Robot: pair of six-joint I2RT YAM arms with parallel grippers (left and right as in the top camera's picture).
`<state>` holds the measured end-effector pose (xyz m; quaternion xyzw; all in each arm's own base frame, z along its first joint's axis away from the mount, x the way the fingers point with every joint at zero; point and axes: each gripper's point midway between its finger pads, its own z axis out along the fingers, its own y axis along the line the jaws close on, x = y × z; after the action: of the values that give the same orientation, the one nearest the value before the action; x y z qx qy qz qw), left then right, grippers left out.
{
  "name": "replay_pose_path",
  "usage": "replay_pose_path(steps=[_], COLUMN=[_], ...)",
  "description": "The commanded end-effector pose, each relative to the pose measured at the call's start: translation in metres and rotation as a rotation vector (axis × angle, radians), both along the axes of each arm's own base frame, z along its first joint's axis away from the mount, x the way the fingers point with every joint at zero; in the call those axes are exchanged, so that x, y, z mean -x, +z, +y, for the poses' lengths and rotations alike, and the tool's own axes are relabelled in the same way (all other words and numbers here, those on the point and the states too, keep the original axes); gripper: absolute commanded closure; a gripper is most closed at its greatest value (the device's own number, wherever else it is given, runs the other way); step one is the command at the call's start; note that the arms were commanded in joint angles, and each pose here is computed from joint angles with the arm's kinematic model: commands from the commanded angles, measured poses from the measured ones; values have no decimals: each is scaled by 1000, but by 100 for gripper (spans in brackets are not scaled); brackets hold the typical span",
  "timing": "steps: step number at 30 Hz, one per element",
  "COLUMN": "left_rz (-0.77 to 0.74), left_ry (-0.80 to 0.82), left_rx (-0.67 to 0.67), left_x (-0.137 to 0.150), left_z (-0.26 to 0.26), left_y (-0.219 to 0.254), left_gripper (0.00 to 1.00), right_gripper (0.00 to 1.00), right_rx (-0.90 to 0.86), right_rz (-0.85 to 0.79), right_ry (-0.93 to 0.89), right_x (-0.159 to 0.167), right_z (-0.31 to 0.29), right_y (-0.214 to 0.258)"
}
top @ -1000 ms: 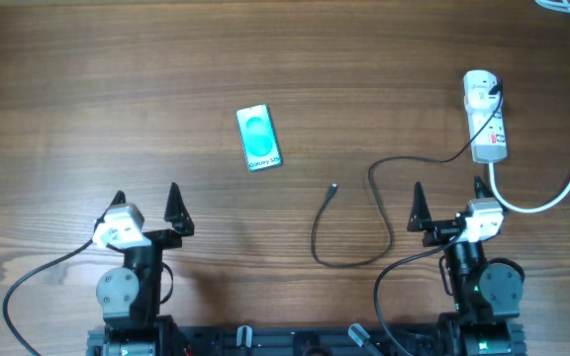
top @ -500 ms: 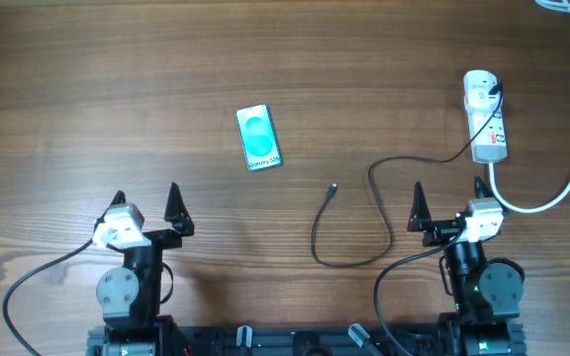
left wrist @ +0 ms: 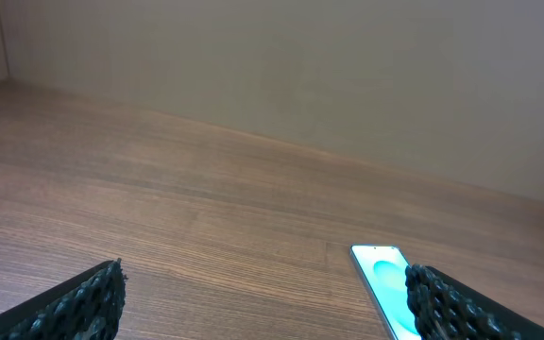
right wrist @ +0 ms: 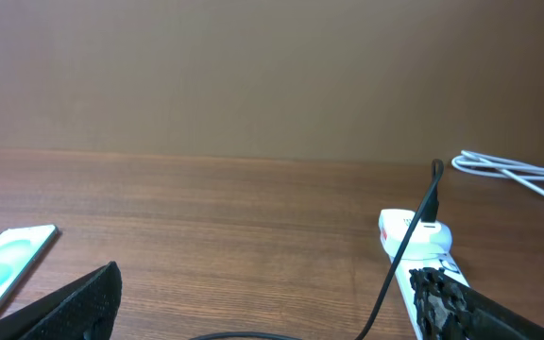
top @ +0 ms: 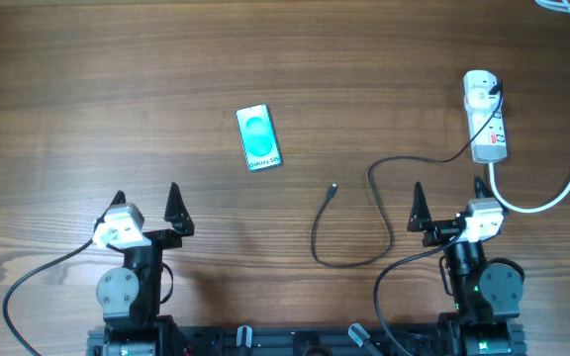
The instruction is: Plug charger to phone and switch on socket
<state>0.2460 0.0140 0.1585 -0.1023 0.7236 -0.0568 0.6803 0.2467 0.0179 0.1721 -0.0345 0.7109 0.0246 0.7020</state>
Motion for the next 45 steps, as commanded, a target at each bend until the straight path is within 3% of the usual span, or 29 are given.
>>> replay_pose_path(steps=[1, 45], left_rz=[6, -12], left_ry=[8, -2], left_rx=[6, 9], left_x=[0, 0], left_z=[2, 0], left_y=[-2, 3], left_gripper=[0, 0], right_gripper=[0, 0], right_rx=[12, 12], right_rz=[1, 1], right_ry=[12, 12], right_x=[0, 0], right_z=[2, 2], right_y=[-1, -1])
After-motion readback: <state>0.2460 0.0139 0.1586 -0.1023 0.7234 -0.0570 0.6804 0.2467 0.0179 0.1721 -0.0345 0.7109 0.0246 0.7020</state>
